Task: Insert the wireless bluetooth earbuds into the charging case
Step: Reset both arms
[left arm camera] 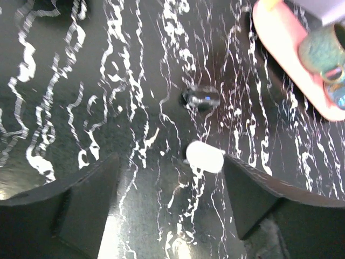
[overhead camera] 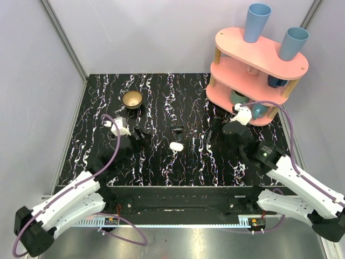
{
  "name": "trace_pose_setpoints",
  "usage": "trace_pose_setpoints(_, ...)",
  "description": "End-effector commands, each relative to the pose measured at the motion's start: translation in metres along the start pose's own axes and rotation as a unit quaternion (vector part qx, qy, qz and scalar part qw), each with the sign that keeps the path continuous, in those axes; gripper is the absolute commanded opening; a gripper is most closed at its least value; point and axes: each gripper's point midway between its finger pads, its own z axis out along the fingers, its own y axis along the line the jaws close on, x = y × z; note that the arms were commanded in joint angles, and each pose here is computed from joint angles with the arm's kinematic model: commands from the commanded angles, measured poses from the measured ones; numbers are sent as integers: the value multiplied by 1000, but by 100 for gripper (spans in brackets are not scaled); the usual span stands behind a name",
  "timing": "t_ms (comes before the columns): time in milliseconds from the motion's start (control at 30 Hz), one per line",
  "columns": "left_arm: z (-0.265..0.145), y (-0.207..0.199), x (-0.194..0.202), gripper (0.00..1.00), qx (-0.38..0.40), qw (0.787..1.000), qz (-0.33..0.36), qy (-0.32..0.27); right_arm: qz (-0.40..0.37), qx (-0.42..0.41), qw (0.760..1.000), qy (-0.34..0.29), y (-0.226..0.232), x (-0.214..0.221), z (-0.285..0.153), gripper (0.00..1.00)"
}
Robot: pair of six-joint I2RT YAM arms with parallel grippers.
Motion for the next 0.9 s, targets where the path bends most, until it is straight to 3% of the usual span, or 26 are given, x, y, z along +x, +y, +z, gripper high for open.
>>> trace_pose_setpoints(0, -26, 13, -48, 99, -38, 996, 26, -72, -24, 63, 998, -9, -29, -17, 22, 100)
trace_pose_setpoints(200, -45, 1, -64, 99, -16, 996, 64, -65, -43, 107, 993, 25, -58, -23, 51, 100)
trace_pose_setpoints(433, -51, -18, -69, 99, 17, 995, 89, -40, 50, 60, 994, 83, -72, -25, 81, 100)
trace_pose_setpoints(867, -57, -1, -84, 99, -37, 993, 89, -61, 26, 25, 999, 37, -69, -35, 85, 100)
